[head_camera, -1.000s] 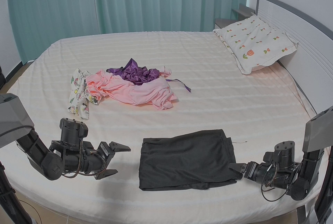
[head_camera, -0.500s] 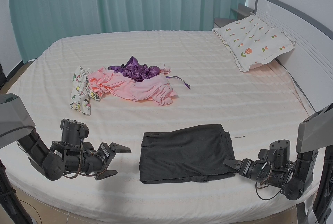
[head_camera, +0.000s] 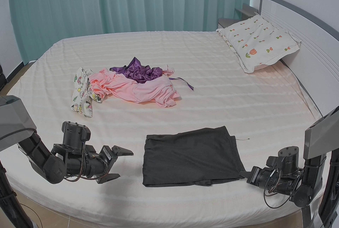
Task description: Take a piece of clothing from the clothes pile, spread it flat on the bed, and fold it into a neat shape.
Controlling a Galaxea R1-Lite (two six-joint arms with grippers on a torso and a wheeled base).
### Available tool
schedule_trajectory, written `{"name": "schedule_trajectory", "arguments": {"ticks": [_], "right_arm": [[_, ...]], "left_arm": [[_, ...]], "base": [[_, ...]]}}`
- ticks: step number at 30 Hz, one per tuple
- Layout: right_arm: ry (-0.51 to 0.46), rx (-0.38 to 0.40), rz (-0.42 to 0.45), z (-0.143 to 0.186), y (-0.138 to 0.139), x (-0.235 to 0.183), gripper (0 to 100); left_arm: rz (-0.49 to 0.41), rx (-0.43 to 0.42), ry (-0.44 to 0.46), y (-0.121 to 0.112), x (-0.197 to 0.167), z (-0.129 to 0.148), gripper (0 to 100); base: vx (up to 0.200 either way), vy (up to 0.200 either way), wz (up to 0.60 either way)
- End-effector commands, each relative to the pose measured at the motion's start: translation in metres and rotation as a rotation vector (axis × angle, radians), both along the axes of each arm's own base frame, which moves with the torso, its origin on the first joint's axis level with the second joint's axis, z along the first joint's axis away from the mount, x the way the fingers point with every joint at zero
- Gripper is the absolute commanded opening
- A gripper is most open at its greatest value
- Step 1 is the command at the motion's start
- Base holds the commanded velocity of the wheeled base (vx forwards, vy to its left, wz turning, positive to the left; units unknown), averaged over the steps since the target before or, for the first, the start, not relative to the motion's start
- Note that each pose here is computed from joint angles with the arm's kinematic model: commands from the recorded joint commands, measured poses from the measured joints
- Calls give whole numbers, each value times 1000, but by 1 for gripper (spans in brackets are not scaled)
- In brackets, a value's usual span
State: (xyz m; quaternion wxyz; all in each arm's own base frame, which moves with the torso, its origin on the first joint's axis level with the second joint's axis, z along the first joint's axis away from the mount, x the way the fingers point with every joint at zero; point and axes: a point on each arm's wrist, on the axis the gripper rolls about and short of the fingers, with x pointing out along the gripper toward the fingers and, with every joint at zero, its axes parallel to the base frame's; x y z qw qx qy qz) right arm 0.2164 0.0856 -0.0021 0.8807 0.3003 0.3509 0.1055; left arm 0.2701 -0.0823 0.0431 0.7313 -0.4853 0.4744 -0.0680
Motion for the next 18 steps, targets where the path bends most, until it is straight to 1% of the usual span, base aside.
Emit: {"name": "schedule_trajectory", "arguments": {"ticks": [1, 9, 12, 13, 18], "right_arm": [[13, -7, 1, -1, -3, -8, 0], [40, -19, 12, -2, -5, -15, 0], [36, -16, 10, -2, -5, -13, 0], [35, -17, 9, -2, -5, -13, 100], [-10, -6, -10, 6, -7, -9, 100]], "left_arm": [[0, 0, 1, 0, 0, 0, 100], [0, 0, 1, 0, 0, 0, 100], [0, 0, 1, 0, 0, 0, 100], [0, 0, 1, 0, 0, 0, 100], [0, 0, 2, 0, 0, 0, 100]], "base": [[0, 0, 0], [0, 0, 0], [0, 0, 0], [0, 0, 0], [0, 0, 0]]}}
